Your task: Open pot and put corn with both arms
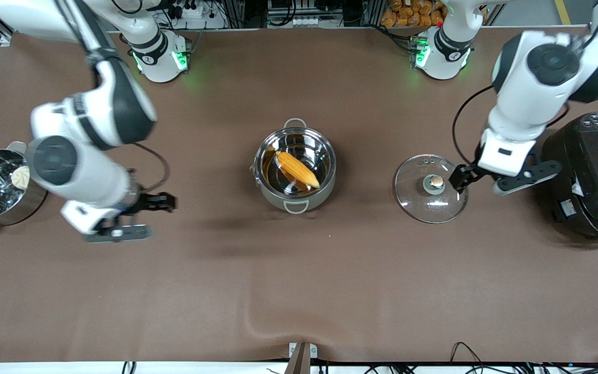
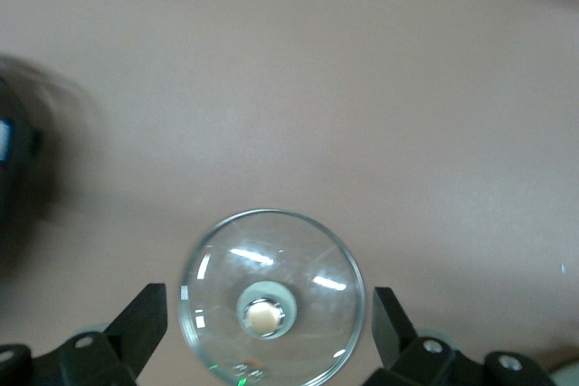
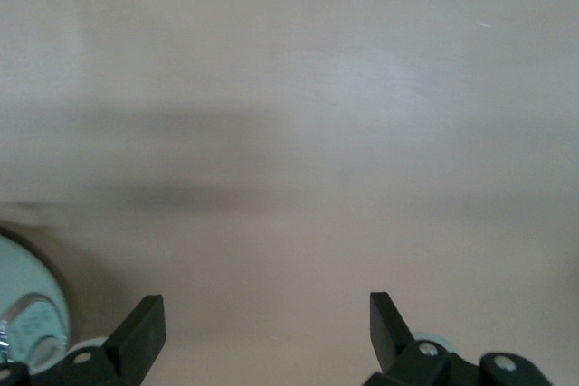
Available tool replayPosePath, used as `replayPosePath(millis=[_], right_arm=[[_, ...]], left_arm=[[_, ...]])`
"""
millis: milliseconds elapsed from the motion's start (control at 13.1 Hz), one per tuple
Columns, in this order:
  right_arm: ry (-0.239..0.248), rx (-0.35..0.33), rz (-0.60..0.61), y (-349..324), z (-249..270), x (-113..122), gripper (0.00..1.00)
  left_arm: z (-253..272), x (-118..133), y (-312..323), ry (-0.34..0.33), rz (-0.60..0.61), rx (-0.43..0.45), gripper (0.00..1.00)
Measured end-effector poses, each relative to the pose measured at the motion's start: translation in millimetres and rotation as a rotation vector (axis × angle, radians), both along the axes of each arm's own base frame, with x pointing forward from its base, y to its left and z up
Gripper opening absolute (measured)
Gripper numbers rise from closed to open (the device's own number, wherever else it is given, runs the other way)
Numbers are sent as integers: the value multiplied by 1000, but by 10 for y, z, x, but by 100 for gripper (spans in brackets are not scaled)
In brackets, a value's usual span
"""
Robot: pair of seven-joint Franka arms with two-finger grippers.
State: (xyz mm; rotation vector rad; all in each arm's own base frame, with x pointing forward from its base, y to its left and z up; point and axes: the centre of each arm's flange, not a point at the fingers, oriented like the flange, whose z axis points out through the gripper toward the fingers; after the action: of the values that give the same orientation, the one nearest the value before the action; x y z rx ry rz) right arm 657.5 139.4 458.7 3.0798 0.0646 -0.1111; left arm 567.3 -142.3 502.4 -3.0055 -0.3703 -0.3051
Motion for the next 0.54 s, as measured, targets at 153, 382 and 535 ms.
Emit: replayPosePath(millis=[153, 382, 535], right_arm=[[10, -4, -23, -367, 244, -57, 100], [2, 40, -53, -455, 659, -356, 100], [9, 27, -65, -484, 929, -639, 100]], left_arm=[[344, 36, 13, 9, -73, 10, 100], [738, 16, 33, 47, -120, -26, 100], [937, -16, 73, 74, -160, -17, 100]])
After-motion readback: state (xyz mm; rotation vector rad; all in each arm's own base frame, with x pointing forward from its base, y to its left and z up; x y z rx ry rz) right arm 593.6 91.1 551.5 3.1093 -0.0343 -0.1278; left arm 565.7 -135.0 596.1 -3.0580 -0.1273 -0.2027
